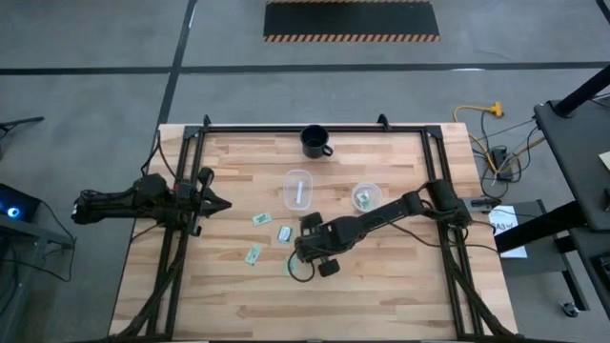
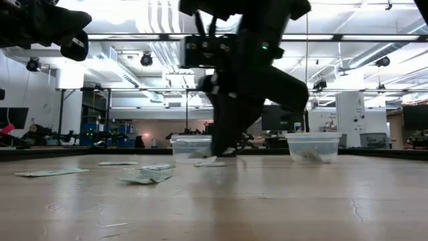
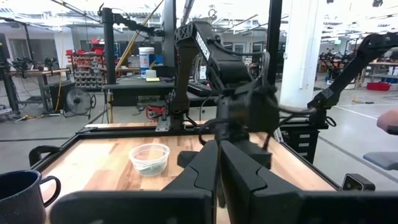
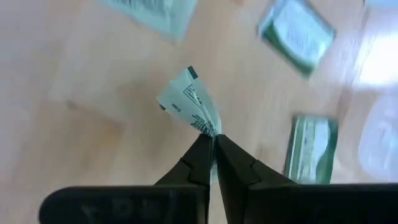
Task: Pick and place items into bin
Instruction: Put the white stevia packet into the right transparent bin
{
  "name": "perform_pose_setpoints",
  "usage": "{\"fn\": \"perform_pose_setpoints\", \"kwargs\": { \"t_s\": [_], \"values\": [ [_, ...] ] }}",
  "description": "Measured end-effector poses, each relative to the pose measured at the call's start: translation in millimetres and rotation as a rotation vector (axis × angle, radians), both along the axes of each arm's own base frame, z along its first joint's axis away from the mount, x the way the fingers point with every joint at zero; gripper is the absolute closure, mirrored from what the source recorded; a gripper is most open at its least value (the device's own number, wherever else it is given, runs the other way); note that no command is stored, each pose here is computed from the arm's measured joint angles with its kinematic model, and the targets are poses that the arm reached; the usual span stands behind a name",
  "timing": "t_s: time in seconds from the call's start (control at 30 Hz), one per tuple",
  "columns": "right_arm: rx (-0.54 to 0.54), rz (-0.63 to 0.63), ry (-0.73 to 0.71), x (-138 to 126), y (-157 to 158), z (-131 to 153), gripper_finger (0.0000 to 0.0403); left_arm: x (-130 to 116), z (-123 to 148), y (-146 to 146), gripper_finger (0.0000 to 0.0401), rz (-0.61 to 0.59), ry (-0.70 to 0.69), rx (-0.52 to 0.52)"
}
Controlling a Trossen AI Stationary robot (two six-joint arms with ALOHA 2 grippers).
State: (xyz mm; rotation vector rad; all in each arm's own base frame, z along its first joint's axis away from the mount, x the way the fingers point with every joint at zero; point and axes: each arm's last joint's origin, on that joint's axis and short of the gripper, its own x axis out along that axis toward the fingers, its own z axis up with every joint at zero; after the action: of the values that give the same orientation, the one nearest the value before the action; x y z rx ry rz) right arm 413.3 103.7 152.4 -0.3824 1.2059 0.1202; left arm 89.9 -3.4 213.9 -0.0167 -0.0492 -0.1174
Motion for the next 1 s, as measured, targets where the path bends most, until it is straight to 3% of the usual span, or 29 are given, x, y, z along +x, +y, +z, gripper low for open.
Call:
{"fn": "perform_pose_setpoints", "kwargs": {
  "t_s": [0.23,0.6,0.77,1.0],
  "values": [
    [-0.104,-0.169,-0.024,-27.3,-22.7,-0.7,0.0395,-0.1,0.0,0.0,0.0401,0.0,0.0,0.0],
    [-0.07,-0.345,-0.233,-85.8,-54.2,17.9,0.0395,0.0,0.0,0.0,0.0401,0.0,0.0,0.0],
    [-0.108,-0.509,-0.365,-113.6,-63.4,31.2,0.0395,0.0,0.0,0.0,0.0401,0.0,0.0,0.0],
    [-0.102,-0.707,-0.478,-150.5,-72.6,21.6,0.0394,0.0,-0.1,0.1,0.0401,0.001,0.0,0.0]
  ]
}}
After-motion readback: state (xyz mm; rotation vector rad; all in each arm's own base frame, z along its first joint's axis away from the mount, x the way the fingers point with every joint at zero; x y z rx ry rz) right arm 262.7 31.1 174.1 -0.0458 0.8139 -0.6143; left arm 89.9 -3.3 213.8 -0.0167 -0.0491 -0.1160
